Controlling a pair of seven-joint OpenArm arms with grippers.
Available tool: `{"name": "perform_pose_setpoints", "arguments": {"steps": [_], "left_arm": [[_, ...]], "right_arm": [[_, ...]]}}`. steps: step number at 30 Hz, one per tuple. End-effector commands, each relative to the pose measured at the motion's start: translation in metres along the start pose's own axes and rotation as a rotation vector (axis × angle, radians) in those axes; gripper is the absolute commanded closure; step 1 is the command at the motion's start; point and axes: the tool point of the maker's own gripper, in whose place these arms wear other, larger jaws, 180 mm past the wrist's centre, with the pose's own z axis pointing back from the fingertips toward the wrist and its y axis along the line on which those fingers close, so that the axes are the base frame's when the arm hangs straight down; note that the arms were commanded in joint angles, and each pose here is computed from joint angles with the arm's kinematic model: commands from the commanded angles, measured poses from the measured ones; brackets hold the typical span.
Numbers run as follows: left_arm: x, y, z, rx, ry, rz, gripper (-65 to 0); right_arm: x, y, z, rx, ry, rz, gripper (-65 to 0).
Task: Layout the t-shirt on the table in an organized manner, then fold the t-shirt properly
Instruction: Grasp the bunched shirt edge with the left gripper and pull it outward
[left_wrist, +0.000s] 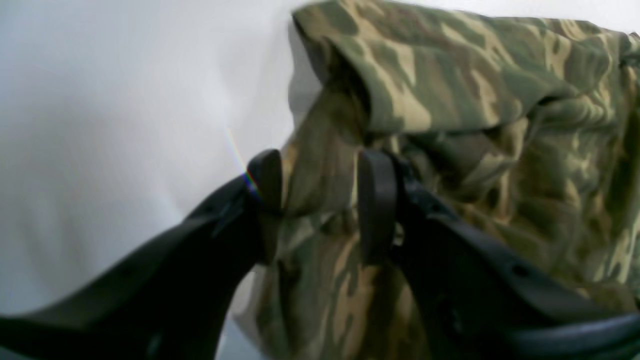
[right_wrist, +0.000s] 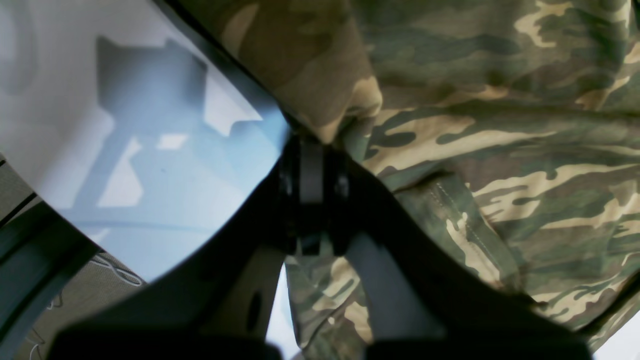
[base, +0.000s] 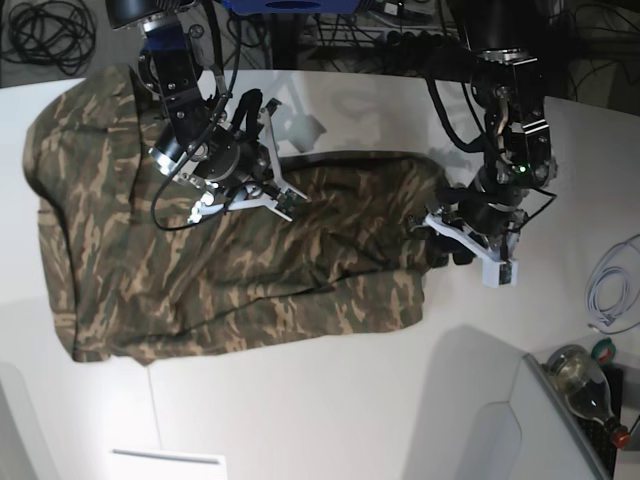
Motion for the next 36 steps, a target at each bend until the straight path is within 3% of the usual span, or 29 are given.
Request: {"name": "perform_pose_setpoints", "arguments": {"steps": [1,6,13,14,18,20,28,30,31,33,36], "left_arm": [[0.021,-0.004,0.006,-0.012,-0.068,-0.014,-24.5],[0.033,0.006,0.026,0.007,-0.099,-0.102,-24.4],[0.012,0.029,0.018,0.034,-0.03,-0.088,-25.2],[0.006,0.032,0.017,0.038,-0.013,-0.082,-26.7],[-0.008,0.038,0.01,0.045,0.027,-0.058,-48.5],[-0.012,0.039,0.007,0.046,0.039,-0.049,-54.6],[-0.001,0.03,-0.005,0.025,0.024,-0.036,-54.8],[-0.012,0.023,-0.018,0.007,0.062,-0.014,-54.3],[-0.017,0.02,-0.024,-0.003,0.083,-0.008,-51.8],[-0.024,0.011,-0.035,-0.026,0.114,-0.011,-39.3],[-0.014,-0.003,-0.035,-0.055,0.095,-0.039,-4.6]], "right_arm": [[0.012,-0.008,0.004,-0.022,-0.036,-0.006,-0.2],[0.012,-0.007,0.004,-0.021,-0.037,-0.003,-0.2],[0.013,-0.007,0.004,-0.021,-0.039,-0.002,-0.2],[0.014,-0.007,0.004,-0.021,-0.04,-0.003,-0.2],[0.012,-0.006,0.004,-0.019,-0.037,-0.002,-0.2],[0.012,-0.006,0.004,-0.019,-0.037,-0.002,-0.2],[0.011,-0.005,0.003,-0.015,-0.035,-0.001,-0.2],[0.011,-0.005,0.003,-0.015,-0.035,-0.001,-0.2],[0.011,-0.005,0.003,-0.015,-0.035,-0.001,-0.2],[0.011,-0.005,0.003,-0.015,-0.035,-0.001,-0.2],[0.012,-0.005,0.004,-0.016,-0.036,0.0,-0.2]]}}
